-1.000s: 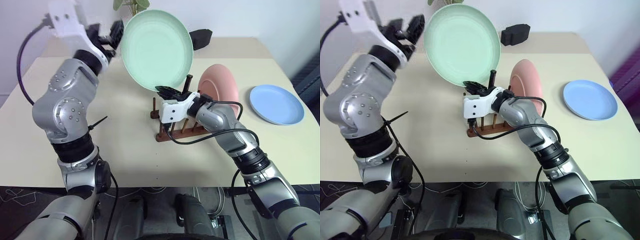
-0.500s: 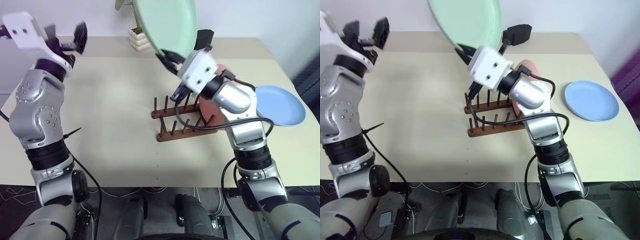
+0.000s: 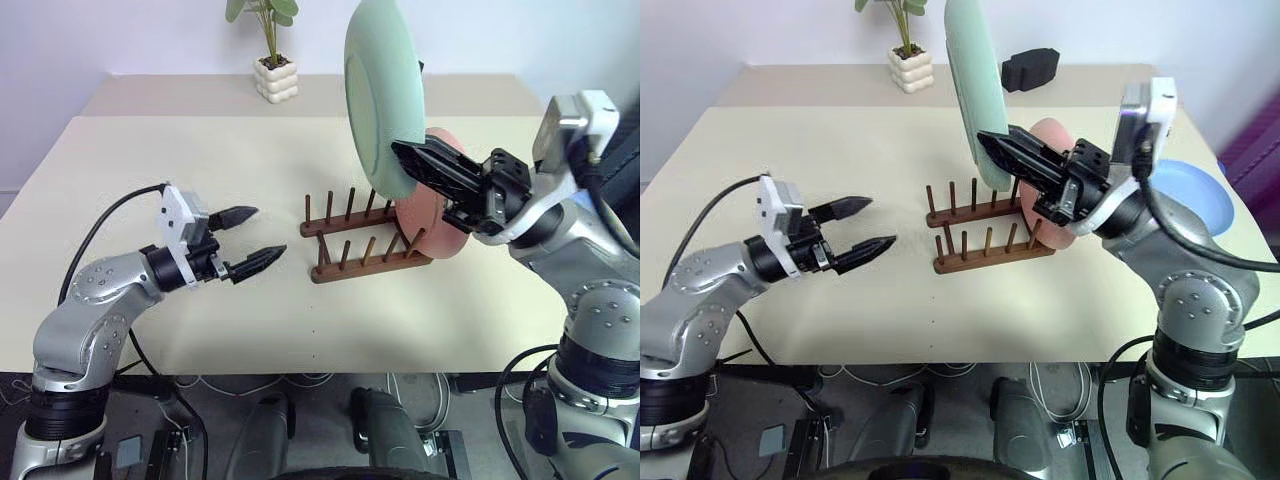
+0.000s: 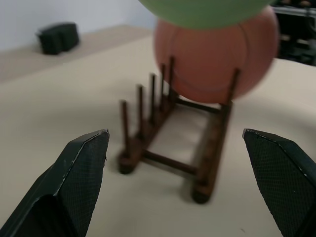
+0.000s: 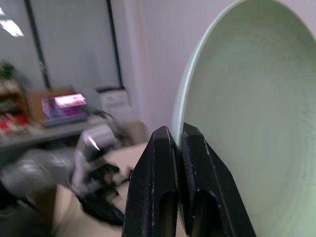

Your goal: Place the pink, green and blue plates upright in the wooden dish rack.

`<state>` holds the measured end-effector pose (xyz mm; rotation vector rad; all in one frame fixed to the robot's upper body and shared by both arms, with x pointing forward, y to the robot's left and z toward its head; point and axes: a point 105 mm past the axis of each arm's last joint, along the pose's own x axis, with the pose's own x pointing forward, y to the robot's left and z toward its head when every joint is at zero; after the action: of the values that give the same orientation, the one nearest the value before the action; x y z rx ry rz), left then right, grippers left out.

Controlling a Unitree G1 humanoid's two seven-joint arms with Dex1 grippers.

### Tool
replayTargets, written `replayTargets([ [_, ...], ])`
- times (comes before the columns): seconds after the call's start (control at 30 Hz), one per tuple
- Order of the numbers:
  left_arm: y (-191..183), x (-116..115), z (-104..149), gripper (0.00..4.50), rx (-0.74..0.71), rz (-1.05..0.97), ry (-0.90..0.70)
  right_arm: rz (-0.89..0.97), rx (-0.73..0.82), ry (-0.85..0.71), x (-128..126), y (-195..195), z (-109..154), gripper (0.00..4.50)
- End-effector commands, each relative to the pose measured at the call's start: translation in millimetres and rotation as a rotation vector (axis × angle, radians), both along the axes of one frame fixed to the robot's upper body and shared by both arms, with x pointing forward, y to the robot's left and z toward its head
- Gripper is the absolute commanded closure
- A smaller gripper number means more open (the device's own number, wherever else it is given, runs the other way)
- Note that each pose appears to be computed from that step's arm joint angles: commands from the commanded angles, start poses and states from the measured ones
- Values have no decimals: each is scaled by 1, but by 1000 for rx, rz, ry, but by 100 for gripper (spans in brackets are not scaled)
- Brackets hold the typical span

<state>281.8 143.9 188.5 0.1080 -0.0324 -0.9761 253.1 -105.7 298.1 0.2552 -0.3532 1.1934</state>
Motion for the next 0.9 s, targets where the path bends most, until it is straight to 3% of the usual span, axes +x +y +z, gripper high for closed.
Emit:
replayTargets([
  [0.03,-5,-8,-4,5,58,-45,7,42,17,57,-9,-4,0,450],
  [0.23,-8,-15,-21,5,125,-66,42,30,90,177,0,-10,-10,450],
  [0.9,-19,-18,-28,5,108,-95,56,-25,188,342,15,-21,-34,450],
])
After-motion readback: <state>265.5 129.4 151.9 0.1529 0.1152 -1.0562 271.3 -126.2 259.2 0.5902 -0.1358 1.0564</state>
